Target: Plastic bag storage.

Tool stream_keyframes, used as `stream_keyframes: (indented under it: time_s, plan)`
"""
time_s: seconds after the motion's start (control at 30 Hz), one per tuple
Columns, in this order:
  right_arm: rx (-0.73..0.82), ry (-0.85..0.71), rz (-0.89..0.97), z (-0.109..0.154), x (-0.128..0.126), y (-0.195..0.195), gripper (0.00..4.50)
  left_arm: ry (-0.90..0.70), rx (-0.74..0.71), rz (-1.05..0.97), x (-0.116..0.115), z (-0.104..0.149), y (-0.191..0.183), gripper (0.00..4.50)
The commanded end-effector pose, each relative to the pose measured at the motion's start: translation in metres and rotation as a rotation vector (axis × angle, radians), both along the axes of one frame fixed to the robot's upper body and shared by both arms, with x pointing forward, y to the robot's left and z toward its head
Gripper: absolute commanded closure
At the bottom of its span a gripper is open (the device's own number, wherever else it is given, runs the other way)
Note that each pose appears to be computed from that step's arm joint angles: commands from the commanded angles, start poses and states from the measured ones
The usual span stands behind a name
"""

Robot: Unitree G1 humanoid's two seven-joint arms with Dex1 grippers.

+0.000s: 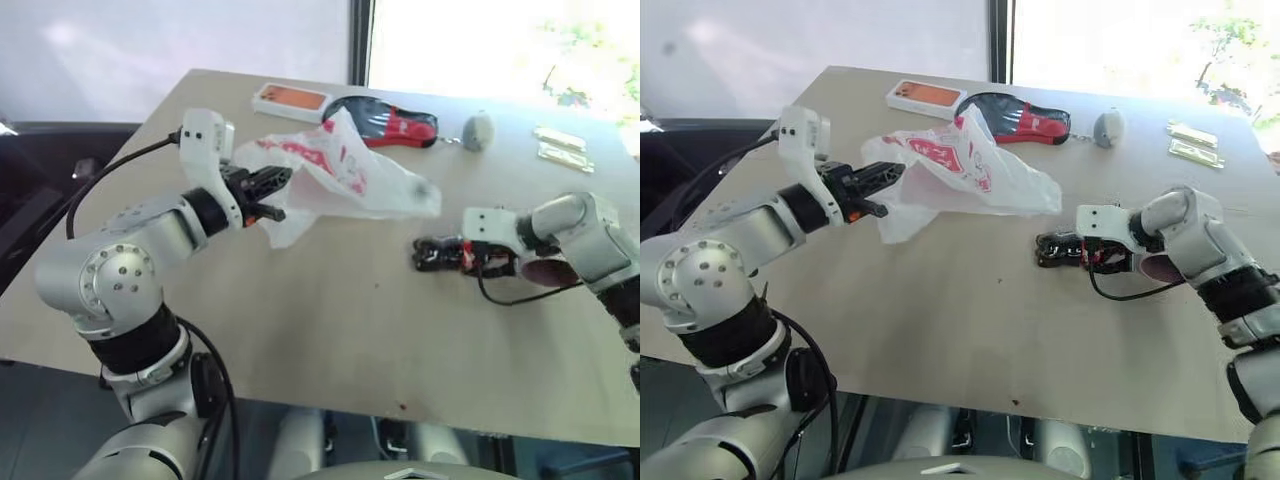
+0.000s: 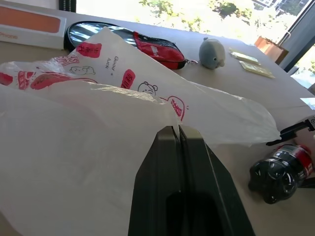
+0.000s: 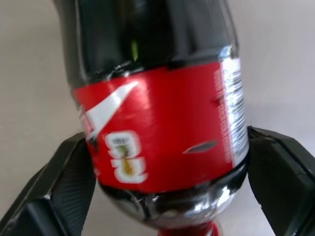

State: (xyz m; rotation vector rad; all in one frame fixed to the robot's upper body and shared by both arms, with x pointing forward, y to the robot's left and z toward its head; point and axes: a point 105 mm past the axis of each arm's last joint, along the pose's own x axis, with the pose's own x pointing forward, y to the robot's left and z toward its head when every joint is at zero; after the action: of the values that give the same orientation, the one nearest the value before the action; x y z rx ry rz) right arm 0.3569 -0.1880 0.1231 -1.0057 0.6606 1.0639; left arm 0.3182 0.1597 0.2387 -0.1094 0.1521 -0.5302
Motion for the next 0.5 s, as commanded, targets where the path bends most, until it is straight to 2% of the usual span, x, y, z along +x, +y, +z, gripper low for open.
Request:
stream_keyframes:
  time_s: [0.03,0.1,0.17,0.27,0.37,0.5]
  plan:
    - [0.054,0.061,-0.022,-0.002,-0.002,0.006,1.39,-0.123,0.076,0.008,-0.011,0.011,0.0,4.5]
    - [0.166,0.072,-0.033,0.014,-0.009,0.014,1.39,-0.165,0.203,0.012,-0.018,0.004,0.0,4.5]
    - [0.269,0.105,-0.037,0.029,-0.025,0.023,1.39,-0.178,0.271,0.012,-0.022,-0.004,0.001,4.5]
    - [0.382,0.126,-0.027,0.041,-0.053,0.043,1.39,-0.236,0.261,0.006,-0.025,-0.003,-0.002,4.5]
    - [0.493,0.151,-0.056,0.046,-0.07,0.076,1.39,-0.26,0.257,0.027,-0.022,-0.006,-0.003,4.5]
    - [0.596,0.177,-0.163,0.044,-0.061,0.122,1.39,-0.282,0.241,-0.05,-0.031,-0.008,-0.02,4.5]
